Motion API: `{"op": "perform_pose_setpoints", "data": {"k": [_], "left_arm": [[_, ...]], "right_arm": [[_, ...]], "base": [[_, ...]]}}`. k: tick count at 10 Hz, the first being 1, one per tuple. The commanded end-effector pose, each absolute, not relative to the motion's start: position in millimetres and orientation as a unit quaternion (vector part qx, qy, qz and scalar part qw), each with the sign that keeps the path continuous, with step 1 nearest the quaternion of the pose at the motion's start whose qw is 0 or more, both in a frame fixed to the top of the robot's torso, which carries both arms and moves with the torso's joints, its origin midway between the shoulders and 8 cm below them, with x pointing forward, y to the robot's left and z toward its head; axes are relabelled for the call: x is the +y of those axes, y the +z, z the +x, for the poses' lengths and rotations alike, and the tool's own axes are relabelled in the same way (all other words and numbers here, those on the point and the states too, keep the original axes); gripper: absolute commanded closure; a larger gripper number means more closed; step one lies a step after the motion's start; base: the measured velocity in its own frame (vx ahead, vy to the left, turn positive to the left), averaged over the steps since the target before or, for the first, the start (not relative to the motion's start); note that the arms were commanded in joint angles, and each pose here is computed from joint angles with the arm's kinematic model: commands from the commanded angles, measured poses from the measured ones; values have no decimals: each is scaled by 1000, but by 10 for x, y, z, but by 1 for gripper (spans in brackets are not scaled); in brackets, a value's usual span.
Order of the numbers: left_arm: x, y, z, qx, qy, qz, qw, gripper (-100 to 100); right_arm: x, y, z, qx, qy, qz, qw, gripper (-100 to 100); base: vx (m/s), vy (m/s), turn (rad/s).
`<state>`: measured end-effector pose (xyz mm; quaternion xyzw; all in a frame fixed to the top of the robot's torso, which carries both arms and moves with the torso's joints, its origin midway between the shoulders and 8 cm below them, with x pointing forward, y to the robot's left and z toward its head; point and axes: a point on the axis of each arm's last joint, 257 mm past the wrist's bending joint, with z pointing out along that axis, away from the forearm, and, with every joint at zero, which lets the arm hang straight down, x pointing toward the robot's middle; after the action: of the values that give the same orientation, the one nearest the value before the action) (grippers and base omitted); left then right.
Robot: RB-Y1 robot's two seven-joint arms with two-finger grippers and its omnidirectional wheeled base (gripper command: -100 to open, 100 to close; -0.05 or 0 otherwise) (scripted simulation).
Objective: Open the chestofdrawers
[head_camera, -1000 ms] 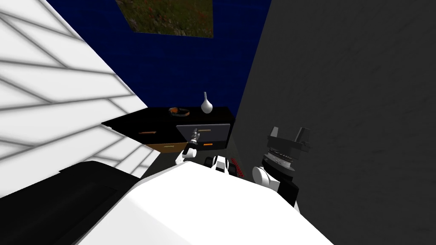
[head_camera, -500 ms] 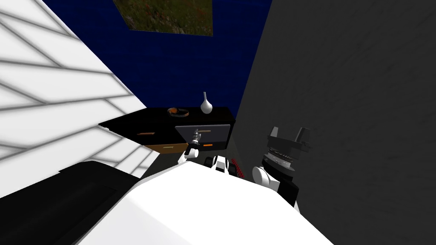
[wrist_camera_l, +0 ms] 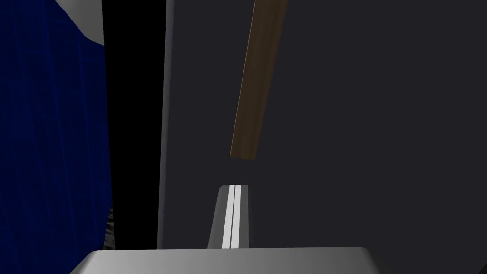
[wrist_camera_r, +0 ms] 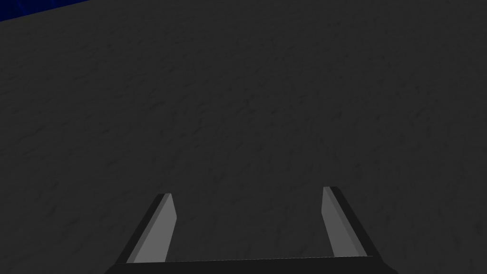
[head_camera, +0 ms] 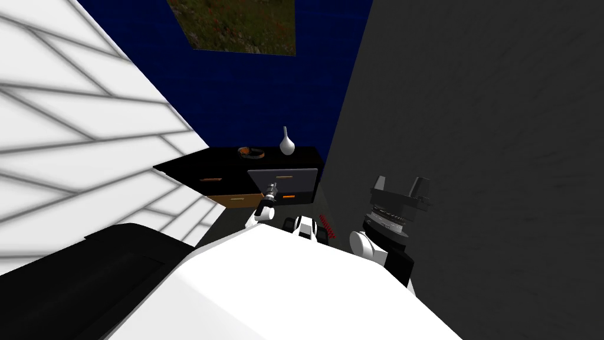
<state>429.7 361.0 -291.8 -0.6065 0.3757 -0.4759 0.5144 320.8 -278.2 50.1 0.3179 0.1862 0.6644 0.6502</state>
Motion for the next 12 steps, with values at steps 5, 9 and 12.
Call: {"op": "perform_pose_setpoints", "data": {"k": [5,9,12], "left_arm": [[3806,-2825,4325,398,-467,-584,531,-100],[3710,-2919,4351,382,-472,-600,521,-100],[3656,-2938,4348,374,-475,-607,515,-100]], "right_arm": [[-2783,500,3207,186,664,318,650,0],[-2783,500,3206,186,664,318,650,0],[-2782,500,3207,186,664,318,650,0]], "base": [[42,7,-3],[142,37,-7],[8,7,0]]}}
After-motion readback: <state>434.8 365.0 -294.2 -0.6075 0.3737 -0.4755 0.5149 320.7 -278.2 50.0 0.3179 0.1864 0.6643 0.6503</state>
